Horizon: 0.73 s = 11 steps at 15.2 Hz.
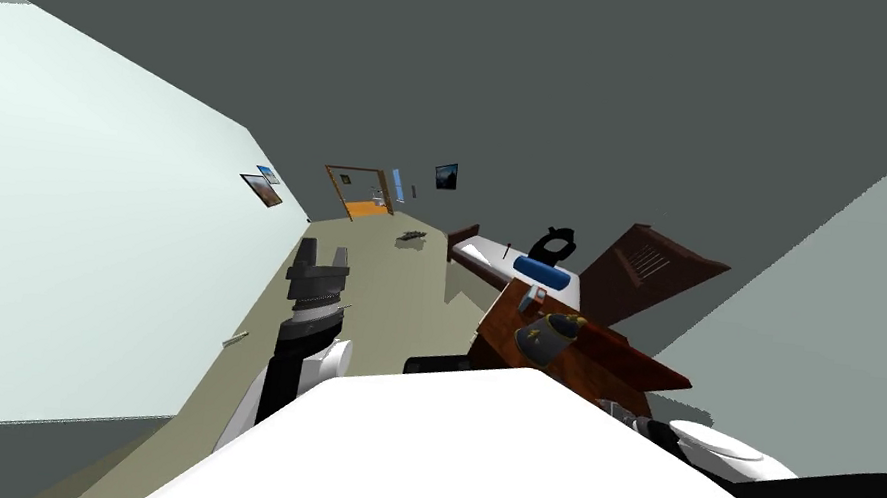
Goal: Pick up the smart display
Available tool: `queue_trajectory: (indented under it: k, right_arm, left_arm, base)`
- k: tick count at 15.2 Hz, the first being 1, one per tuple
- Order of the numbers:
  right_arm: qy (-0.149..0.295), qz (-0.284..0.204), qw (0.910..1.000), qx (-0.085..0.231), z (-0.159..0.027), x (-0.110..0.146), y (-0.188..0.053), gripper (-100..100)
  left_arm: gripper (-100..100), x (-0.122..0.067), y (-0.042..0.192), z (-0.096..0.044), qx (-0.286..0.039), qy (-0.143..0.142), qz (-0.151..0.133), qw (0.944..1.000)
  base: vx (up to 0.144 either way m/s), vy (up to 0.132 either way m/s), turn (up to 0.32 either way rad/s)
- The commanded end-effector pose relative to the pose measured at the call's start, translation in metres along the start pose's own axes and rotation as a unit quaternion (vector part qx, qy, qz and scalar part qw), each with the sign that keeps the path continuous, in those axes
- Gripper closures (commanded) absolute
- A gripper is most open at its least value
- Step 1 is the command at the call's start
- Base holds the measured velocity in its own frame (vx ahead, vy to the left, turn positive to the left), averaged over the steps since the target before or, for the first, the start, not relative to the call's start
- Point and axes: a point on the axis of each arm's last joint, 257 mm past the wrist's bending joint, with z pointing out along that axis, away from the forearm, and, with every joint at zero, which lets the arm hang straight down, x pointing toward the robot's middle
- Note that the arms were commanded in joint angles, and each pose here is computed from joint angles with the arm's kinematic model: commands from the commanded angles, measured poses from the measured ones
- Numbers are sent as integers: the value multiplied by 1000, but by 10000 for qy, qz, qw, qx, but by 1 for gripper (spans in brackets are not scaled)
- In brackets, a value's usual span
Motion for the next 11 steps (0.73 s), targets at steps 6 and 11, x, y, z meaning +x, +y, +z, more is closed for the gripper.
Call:
queue_trajectory:
  k: [6, 11]
  right_arm:
    - [43, 304, 9995, 29, 5, 17, 19, -100]
    - [73, 533, 9985, 68, 8, 26, 30, -100]
  left_arm:
    - [0, 0, 0, 0, 0, 0, 0, 10000]
    - [0, 0, 0, 0, 0, 0, 0, 10000]
  base:
    - [-52, -19, 150]
    - [-44, -14, 145]
